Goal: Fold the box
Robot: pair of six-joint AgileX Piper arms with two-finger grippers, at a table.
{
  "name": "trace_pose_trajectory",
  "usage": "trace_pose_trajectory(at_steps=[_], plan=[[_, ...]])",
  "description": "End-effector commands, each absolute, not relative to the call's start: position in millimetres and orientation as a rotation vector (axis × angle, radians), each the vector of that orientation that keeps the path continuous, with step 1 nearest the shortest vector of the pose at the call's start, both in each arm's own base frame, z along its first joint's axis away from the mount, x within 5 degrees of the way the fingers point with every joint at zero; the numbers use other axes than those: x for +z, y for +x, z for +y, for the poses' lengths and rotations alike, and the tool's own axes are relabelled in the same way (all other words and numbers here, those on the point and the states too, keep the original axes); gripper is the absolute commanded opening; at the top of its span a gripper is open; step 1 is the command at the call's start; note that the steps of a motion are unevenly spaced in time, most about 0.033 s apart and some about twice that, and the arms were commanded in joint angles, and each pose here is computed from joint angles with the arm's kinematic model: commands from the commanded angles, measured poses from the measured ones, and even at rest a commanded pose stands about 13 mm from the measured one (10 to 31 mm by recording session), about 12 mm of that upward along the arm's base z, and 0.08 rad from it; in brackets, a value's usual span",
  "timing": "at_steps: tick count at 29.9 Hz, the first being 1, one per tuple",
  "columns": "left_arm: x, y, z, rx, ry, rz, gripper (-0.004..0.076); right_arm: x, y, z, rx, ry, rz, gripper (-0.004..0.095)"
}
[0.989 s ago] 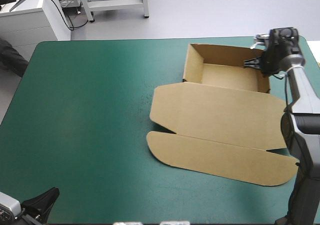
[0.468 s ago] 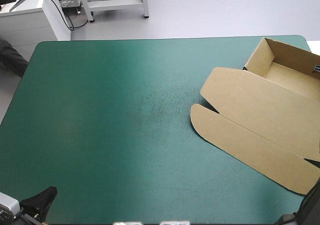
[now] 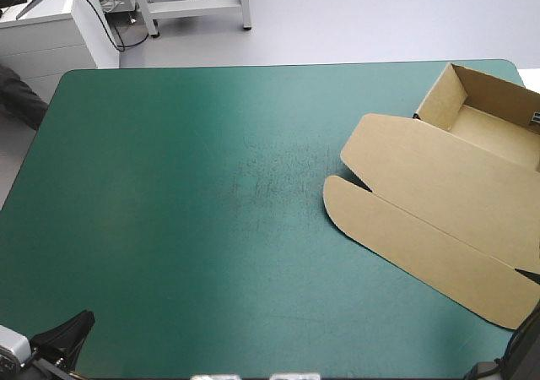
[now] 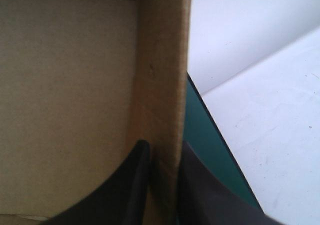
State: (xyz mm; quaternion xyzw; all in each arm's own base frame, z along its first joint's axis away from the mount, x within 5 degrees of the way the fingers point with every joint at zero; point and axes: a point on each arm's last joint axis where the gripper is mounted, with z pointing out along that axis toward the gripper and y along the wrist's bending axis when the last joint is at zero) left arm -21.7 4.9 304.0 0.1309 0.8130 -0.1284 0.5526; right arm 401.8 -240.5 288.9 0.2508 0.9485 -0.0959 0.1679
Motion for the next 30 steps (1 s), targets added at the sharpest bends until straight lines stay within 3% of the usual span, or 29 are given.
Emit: trace_pose_trajectory(at_steps=[1,4,7,16,23,30], plan=[[317.2,-22.4,5.5,-0.325,0.293,1.812,-0.0008,323.5,390.0,-240.1,-0.348,0.665,2.64,0.0388],[317.4,-22.3,5.5,-0.325,0.292,1.81,-0.0008,331.9,390.6,-240.3,-0.353,0.66,2.611,0.0573],[317.4,-22.4,5.3,-0.329,0.291,1.811,-0.0008,347.0,389.4,-239.8,-0.362,0.678,2.554,0.0629],[317.3,-22.6,4.9,-0.336,0.292,1.813,-0.0008,448.8,341.7,-209.4,-0.4,0.629,2.3,0.0627],[307.6,-16.8,2.4,-0.336,0.296,1.844,-0.0008,531.3,283.2,-140.2,-0.224,0.422,2.089,0.0574],[302.6,-14.1,0.8,-0.343,0.298,1.861,-0.0008,574.3,233.5,-65.5,-0.062,0.167,1.959,0.048]])
